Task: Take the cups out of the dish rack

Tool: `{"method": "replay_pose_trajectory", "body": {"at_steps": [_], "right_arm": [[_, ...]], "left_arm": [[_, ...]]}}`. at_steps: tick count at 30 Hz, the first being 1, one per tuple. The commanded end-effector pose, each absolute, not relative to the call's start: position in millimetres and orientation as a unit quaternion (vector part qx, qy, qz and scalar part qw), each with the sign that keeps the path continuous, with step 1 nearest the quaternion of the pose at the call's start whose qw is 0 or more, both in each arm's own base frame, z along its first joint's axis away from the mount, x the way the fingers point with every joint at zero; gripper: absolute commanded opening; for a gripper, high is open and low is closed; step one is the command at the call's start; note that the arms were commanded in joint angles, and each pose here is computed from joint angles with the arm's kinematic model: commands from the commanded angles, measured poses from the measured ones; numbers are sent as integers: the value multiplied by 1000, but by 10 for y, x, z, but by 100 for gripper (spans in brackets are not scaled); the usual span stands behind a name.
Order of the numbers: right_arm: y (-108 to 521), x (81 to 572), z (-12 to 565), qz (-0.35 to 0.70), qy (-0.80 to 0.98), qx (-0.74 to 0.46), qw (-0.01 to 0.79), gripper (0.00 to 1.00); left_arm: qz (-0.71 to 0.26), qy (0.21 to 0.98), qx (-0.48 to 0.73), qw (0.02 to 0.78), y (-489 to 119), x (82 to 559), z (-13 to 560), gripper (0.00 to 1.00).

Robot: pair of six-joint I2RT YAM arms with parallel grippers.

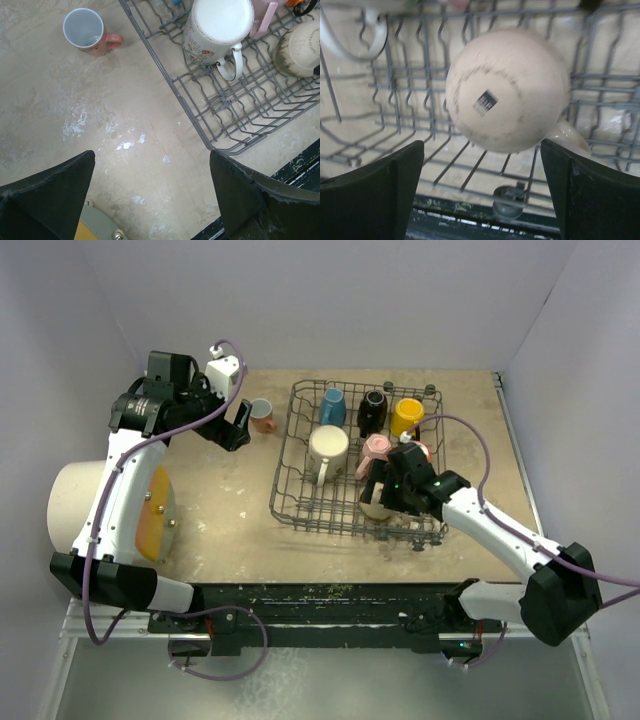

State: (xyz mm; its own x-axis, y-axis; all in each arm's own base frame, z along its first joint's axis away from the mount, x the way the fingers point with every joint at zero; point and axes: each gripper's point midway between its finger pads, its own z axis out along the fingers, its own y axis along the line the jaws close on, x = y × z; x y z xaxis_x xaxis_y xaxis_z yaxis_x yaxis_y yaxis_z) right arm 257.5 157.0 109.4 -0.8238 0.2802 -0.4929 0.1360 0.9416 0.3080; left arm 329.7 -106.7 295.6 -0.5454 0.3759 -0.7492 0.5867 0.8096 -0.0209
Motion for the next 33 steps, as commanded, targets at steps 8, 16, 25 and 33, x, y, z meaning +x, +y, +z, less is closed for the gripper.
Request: {"method": "replay_pose_trajectory", "body": {"at_steps": [8, 16, 25, 33], "right_arm": [[1778, 2352, 1396, 145, 948, 109, 262, 100], [1370, 2315, 1501, 67, 951, 122, 278, 100], [1272, 2451, 1182, 80, 958, 111, 252, 88], [1422, 2333, 864, 112, 969, 76, 208, 69]], "left_arm": [[-157, 859, 279, 400, -1139, 3167, 3071, 99], [-162, 858, 279, 400, -1154, 3145, 3086, 100], [-156, 858, 283, 400, -1132, 3118, 3105, 99], [-148, 856, 286, 403, -1107, 3126, 3145, 99]]}}
